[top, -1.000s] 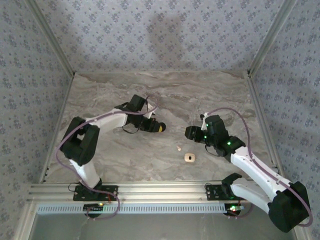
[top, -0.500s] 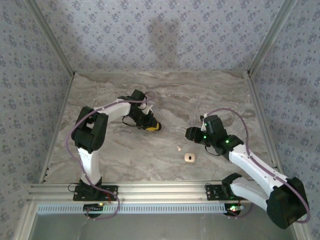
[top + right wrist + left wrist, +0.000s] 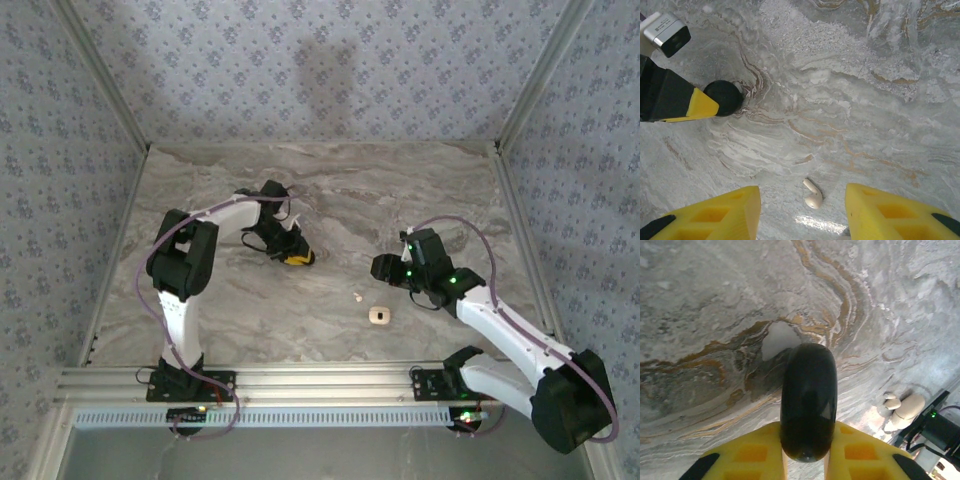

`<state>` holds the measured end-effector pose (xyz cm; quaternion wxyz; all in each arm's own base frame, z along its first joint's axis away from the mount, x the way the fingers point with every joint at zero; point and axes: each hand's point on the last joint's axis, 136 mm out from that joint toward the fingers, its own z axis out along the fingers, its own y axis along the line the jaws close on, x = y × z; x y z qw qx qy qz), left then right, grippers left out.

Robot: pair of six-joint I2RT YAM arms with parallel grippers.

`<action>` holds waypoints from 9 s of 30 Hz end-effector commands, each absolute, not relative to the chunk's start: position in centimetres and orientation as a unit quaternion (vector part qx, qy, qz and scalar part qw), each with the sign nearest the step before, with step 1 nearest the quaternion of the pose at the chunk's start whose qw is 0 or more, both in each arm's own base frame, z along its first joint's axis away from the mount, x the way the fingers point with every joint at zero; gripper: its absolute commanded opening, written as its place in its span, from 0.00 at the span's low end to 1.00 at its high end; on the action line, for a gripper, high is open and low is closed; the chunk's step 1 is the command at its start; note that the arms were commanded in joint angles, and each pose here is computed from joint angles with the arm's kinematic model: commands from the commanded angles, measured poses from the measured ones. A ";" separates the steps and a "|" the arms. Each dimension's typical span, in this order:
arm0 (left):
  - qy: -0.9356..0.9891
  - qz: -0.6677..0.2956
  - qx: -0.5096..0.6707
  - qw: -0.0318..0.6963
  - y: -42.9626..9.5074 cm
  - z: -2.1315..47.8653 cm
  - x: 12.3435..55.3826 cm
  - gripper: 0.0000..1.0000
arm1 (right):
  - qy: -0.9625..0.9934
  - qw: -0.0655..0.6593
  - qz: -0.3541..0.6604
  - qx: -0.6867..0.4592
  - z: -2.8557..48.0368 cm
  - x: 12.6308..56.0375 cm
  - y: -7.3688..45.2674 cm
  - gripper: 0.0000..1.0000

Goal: Insert wireless bluetooth earbuds into charging case

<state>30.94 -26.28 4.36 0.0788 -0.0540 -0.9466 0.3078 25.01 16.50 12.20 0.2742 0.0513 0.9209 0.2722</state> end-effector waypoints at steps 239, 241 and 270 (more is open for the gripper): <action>-0.477 0.512 -0.519 -0.491 -29.8 29.9 16.0 0.20 | 0.525 0.406 0.435 -0.608 29.6 17.0 29.5 0.39; -0.478 0.511 -0.518 -0.492 -29.8 29.9 16.1 0.20 | 0.523 0.402 0.435 -0.613 29.4 16.9 29.6 0.33; -0.544 0.399 -0.546 -0.496 -28.4 26.6 17.3 0.63 | 0.606 0.397 0.278 -0.631 26.5 18.9 27.4 0.14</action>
